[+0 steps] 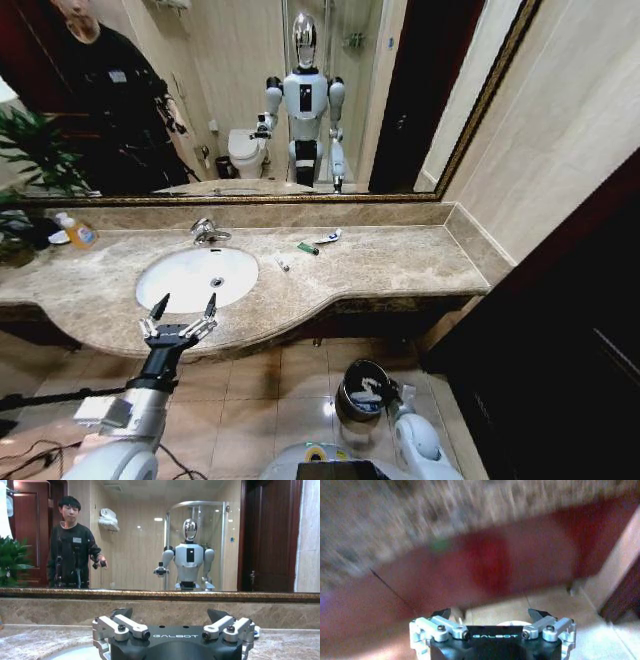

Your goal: Pick up the trash from the sink and place it in the trash bin.

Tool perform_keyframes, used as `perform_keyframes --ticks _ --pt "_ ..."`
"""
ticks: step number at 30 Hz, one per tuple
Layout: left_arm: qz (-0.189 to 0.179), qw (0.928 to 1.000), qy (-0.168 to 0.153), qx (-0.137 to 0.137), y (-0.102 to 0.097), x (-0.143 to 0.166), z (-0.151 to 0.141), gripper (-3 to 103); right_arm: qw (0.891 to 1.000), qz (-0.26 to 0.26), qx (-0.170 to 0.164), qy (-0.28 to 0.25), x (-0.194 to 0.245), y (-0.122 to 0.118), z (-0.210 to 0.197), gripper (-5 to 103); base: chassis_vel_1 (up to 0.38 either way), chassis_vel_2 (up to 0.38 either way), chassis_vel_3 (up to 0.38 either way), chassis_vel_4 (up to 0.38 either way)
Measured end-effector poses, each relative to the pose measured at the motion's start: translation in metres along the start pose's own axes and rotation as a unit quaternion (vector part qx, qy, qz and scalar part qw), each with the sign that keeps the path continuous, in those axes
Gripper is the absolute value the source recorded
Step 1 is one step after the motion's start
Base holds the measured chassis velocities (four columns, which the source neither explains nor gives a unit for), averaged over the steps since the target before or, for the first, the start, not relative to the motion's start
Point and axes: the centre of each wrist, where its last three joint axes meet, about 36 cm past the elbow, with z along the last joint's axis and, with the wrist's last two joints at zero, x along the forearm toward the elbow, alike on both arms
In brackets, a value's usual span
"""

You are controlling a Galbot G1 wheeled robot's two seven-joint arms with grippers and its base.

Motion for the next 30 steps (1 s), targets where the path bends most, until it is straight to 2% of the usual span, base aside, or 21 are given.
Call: perform_keyframes --ticks 2,12,16,18,22,23,25,27,30 --pt "0.000 1.0000 0.000 0.000 0.000 0.000 0.000 100 1.000 -0.013 0.005 -0.025 0.022 0.010 -0.027 100 0.000 0.000 0.000 0.000" --pt "0.000 1.0000 0.000 0.000 0.000 0.000 0.000 100 0.994 -0.056 0.013 -0.096 0.080 0.039 -0.095 100 0.000 0.000 0.000 0.000" --pt "0.000 1.0000 0.000 0.000 0.000 0.000 0.000 100 0.986 -0.078 0.017 -0.143 0.105 0.053 -0.130 100 0.000 0.000 0.000 0.000" --pt "0.000 1.0000 0.000 0.000 0.000 0.000 0.000 100 0.985 -0.082 0.017 -0.149 0.108 0.054 -0.135 100 0.000 0.000 0.000 0.000" --pt "0.000 1.0000 0.000 0.000 0.000 0.000 0.000 100 0.975 -0.135 0.026 -0.177 0.111 0.055 -0.155 100 0.000 0.000 0.000 0.000" --pt "0.000 1.0000 0.000 0.000 0.000 0.000 0.000 100 0.975 -0.135 0.026 -0.177 0.111 0.055 -0.155 100 0.000 0.000 0.000 0.000" --pt "0.000 1.0000 0.000 0.000 0.000 0.000 0.000 100 0.966 -0.172 0.043 -0.189 0.101 0.052 -0.164 100 0.000 0.000 0.000 0.000" --pt "0.000 1.0000 0.000 0.000 0.000 0.000 0.000 100 0.963 -0.181 0.047 -0.192 0.098 0.051 -0.167 100 0.000 0.000 0.000 0.000" --pt "0.000 1.0000 0.000 0.000 0.000 0.000 0.000 100 0.952 -0.223 0.066 -0.196 0.077 0.048 -0.179 100 0.000 0.000 0.000 0.000"
